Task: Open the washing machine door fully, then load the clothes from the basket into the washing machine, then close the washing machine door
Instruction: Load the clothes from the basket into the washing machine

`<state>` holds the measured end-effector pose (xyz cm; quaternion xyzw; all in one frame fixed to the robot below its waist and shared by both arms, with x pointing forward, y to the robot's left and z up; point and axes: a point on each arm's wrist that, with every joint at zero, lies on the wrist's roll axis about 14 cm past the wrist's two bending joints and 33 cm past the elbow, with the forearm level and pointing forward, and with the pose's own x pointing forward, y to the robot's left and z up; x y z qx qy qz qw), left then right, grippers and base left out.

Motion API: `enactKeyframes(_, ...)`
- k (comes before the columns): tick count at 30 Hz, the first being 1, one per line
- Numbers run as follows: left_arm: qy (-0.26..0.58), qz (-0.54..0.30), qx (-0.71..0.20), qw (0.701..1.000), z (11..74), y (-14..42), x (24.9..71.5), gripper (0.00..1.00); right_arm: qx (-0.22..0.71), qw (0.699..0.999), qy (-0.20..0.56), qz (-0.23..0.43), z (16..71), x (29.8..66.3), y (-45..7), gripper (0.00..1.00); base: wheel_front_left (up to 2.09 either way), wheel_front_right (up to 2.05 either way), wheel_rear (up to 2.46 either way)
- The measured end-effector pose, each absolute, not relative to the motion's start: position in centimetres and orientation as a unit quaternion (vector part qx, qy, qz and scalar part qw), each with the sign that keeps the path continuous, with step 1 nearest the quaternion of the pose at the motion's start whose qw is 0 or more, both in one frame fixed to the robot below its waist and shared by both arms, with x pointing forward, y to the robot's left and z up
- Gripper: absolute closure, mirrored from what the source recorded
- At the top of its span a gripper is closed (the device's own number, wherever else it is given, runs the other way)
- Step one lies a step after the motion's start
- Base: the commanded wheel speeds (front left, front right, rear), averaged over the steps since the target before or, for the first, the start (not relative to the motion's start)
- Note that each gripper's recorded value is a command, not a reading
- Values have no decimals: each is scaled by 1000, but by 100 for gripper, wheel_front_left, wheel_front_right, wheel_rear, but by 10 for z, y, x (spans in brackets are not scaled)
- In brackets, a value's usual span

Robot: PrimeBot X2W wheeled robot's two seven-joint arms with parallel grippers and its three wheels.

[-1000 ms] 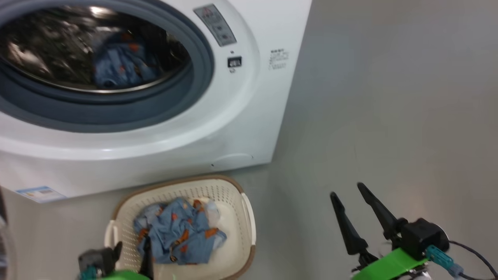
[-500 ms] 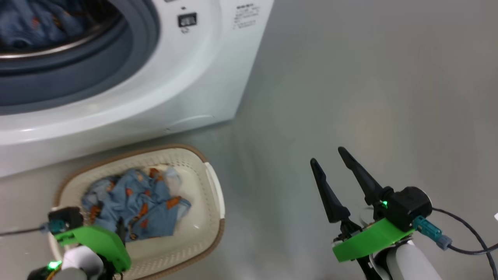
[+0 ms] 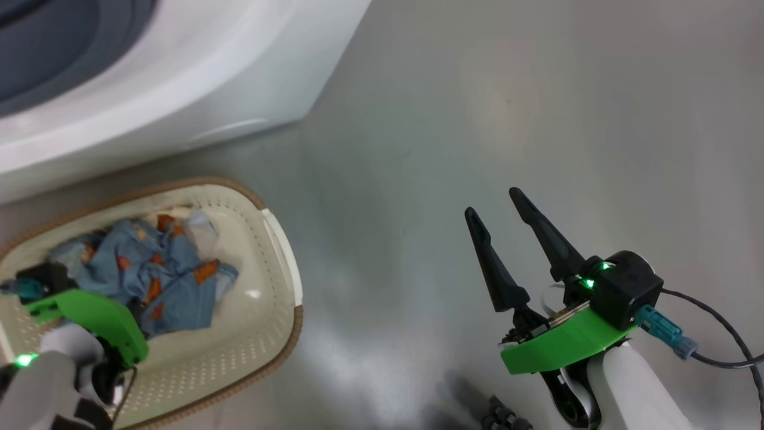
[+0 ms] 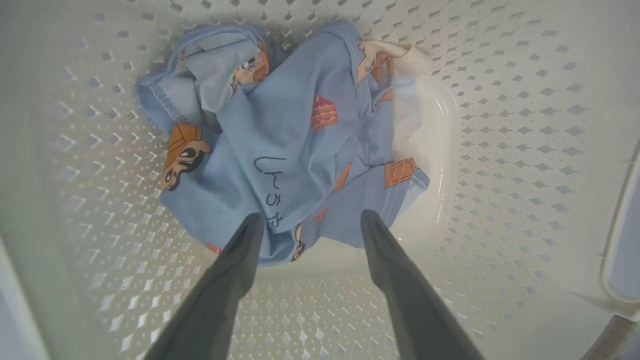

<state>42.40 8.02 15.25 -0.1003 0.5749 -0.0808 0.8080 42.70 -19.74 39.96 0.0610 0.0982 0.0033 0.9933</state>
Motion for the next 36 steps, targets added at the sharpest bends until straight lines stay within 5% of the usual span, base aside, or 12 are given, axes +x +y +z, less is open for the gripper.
enactKeyframes(16,614,-77,-94,780,85,73,437,0,51,987,152,-7,350,435,-205,0,0,0,0)
enactKeyframes(31,611,-80,-70,785,52,66,451,0,43,983,176,-20,329,433,-214,0,0,0,0)
enactKeyframes(32,610,-81,-68,785,51,66,452,5,44,983,176,-22,329,433,-216,0,0,0,0)
enactKeyframes(34,609,-89,-59,786,49,65,450,39,41,983,177,-26,328,433,-219,0,0,0,0)
enactKeyframes(36,609,-91,-54,786,49,65,448,100,40,983,175,-29,329,433,-221,0,0,0,0)
